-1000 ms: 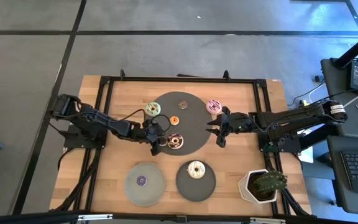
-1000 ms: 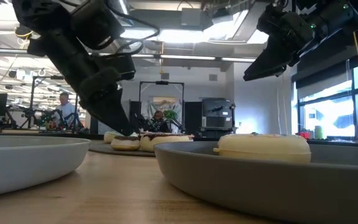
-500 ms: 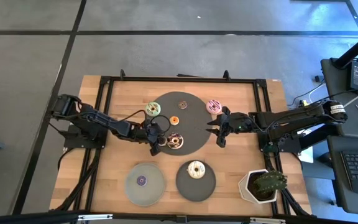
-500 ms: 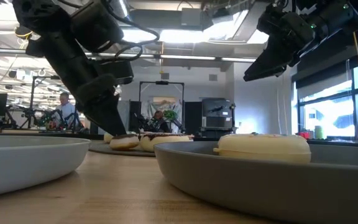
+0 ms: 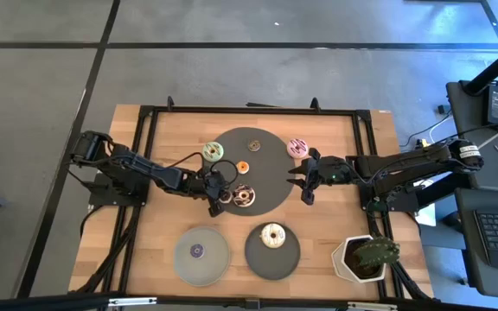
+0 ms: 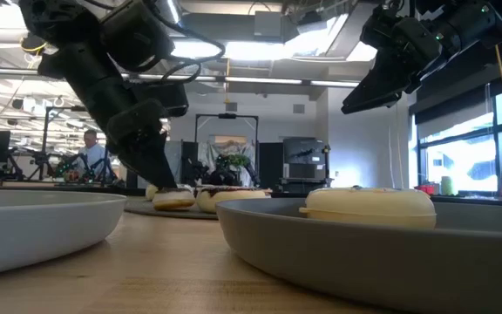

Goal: Pick & Place donuts
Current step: Put the small black donut on the gray plate

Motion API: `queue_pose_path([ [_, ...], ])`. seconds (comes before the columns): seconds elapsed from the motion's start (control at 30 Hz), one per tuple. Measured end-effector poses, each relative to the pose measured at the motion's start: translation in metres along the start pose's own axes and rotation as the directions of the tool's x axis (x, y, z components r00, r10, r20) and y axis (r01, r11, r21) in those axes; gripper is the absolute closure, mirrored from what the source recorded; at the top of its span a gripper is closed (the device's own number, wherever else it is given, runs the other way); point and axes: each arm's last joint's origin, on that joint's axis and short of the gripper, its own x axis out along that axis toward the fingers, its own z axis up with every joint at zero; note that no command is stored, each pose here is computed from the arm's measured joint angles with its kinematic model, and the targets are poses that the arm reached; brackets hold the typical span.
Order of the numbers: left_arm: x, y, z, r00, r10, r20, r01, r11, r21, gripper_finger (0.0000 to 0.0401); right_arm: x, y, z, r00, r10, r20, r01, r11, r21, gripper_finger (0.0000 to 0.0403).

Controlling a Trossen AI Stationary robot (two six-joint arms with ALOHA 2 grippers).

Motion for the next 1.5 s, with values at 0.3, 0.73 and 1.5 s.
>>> queue_pose_path([
  [0.3, -0.047, -0.038, 0.033, 0.983, -0.185, -0.019, 0.186, 0.98, 0.075, 0.0397, 0.0, 0.0, -0.001, 1.0, -0.002, -0.01, 0.002, 1.0, -0.001, 0.026],
  [0.73, -0.086, -0.12, -0.035, 0.975, -0.222, 0.006, 0.22, 0.969, 0.112, 0.0398, 0.0, 0.0, 0.0, 1.0, -0.002, -0.005, 0.002, 1.0, 0.008, 0.026],
  [1.5, -0.053, -0.134, -0.075, 0.985, -0.133, -0.11, 0.154, 0.967, 0.202, 0.0379, 0.0, 0.0, 0.003, 0.999, -0.02, 0.036, 0.018, 0.999, 0.041, 0.026],
])
